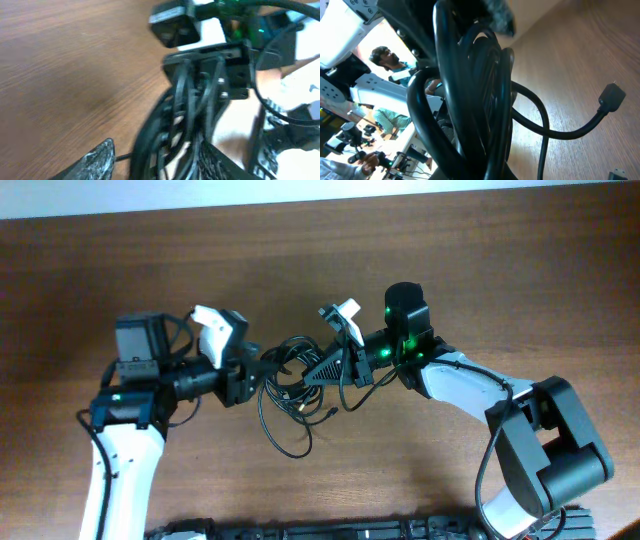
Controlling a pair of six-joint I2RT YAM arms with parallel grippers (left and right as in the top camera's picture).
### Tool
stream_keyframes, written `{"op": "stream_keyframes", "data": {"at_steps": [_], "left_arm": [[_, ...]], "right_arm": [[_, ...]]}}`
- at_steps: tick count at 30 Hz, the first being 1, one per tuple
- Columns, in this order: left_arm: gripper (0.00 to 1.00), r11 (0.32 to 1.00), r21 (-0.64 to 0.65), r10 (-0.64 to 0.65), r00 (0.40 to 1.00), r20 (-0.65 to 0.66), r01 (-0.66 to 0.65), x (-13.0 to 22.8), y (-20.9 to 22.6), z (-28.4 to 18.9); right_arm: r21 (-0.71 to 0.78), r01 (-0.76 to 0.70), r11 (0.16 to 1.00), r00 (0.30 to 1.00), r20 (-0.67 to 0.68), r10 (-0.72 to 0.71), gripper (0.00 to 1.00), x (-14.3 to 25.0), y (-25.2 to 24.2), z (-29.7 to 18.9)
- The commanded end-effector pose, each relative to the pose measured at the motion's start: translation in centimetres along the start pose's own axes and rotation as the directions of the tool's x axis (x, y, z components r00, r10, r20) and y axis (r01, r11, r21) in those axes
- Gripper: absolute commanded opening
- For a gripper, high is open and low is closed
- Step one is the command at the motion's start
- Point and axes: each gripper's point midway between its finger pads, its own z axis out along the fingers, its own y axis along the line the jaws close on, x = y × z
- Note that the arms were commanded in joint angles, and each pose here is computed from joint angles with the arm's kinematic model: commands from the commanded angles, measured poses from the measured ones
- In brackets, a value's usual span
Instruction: Untangle cables
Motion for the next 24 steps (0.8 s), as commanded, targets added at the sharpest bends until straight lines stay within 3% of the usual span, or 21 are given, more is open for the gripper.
{"op": "stream_keyframes", "data": {"at_steps": [1,4,11,24], "left_arm": [[0.43,0.999,-0.006,0.04,0.999,-0.026,-0.04,0.3,-0.5,0.5],[0.39,0.999,-0.028,0.033,0.999,-0.04,-0.035,0.6,-0.2,0.5],[0.42,0.996,-0.084,-0.002,0.996,-0.092,-0.006,1.8,0.7,0.4],[0.26,0.993,-0.062,-0.105,0.98,-0.168,0.095,4.2,2.9,2.6]], "right_arm": [[-0.031,0.026,0.999,1.0,-0.015,-0.027,0.04,-0.1,1.0,0.0],[-0.047,0.026,0.999,0.999,-0.023,-0.027,0.04,0.1,1.2,0.0],[-0.049,0.026,0.998,0.999,-0.024,-0.027,0.04,0.1,1.3,0.0],[-0.049,0.026,0.998,0.999,-0.024,-0.027,0.04,0.1,1.3,0.0]]}}
